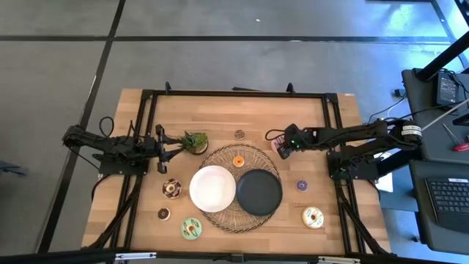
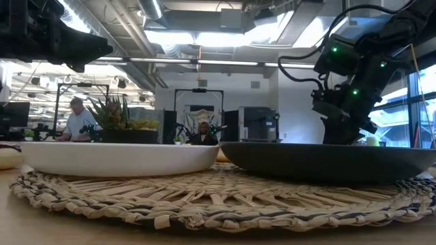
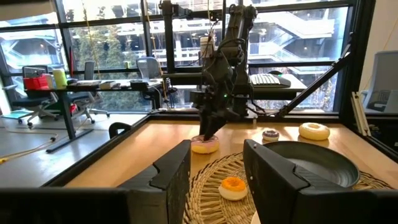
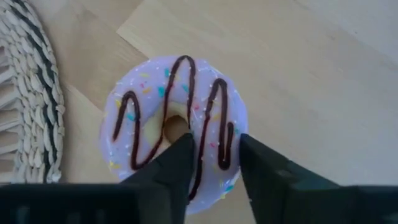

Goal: Pick & Place donuts
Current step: Put the large purple donut on the black plate

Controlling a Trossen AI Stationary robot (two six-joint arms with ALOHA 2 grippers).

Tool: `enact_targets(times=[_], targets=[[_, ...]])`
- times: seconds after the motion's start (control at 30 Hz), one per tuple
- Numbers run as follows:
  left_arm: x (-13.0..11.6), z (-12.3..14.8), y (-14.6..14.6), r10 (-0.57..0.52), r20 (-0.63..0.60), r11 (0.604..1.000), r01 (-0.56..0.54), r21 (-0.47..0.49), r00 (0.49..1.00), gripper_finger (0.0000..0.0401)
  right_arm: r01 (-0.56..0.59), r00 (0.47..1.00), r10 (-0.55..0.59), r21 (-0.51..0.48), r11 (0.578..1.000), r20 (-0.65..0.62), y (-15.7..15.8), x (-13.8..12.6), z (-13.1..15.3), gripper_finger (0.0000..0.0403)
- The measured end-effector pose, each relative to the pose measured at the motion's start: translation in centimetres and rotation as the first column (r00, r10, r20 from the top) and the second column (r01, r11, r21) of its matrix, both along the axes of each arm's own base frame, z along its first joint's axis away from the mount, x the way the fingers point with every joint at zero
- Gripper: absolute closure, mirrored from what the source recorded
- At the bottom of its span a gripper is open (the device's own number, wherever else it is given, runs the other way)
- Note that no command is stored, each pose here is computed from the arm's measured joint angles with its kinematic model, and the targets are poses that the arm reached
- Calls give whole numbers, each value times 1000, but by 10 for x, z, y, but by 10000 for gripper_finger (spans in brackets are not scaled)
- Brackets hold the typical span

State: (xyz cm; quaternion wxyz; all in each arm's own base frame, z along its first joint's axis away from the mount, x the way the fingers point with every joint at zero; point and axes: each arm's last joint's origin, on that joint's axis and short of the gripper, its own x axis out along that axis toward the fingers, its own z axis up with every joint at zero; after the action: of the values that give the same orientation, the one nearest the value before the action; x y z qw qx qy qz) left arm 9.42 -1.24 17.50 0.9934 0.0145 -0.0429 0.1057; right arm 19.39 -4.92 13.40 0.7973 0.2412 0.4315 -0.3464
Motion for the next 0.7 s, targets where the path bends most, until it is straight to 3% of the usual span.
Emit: enact_targets(times=[0.23,0.37,0.5,0.7], targets=[[0,0,0,0,0,1000,0,0,1000,258,-82,997,81,-47,996,-5,-2,8,30,335],[0,0,0,0,0,1000,0,0,1000,258,-153,985,152,0,988,80,3,23,57,342],[0,0,0,0,0,1000,0,0,1000,258,-281,945,270,33,959,186,22,38,72,343],[0,0,0,6,0,1000,-6,0,1000,258,-397,885,365,59,916,291,65,50,71,343]])
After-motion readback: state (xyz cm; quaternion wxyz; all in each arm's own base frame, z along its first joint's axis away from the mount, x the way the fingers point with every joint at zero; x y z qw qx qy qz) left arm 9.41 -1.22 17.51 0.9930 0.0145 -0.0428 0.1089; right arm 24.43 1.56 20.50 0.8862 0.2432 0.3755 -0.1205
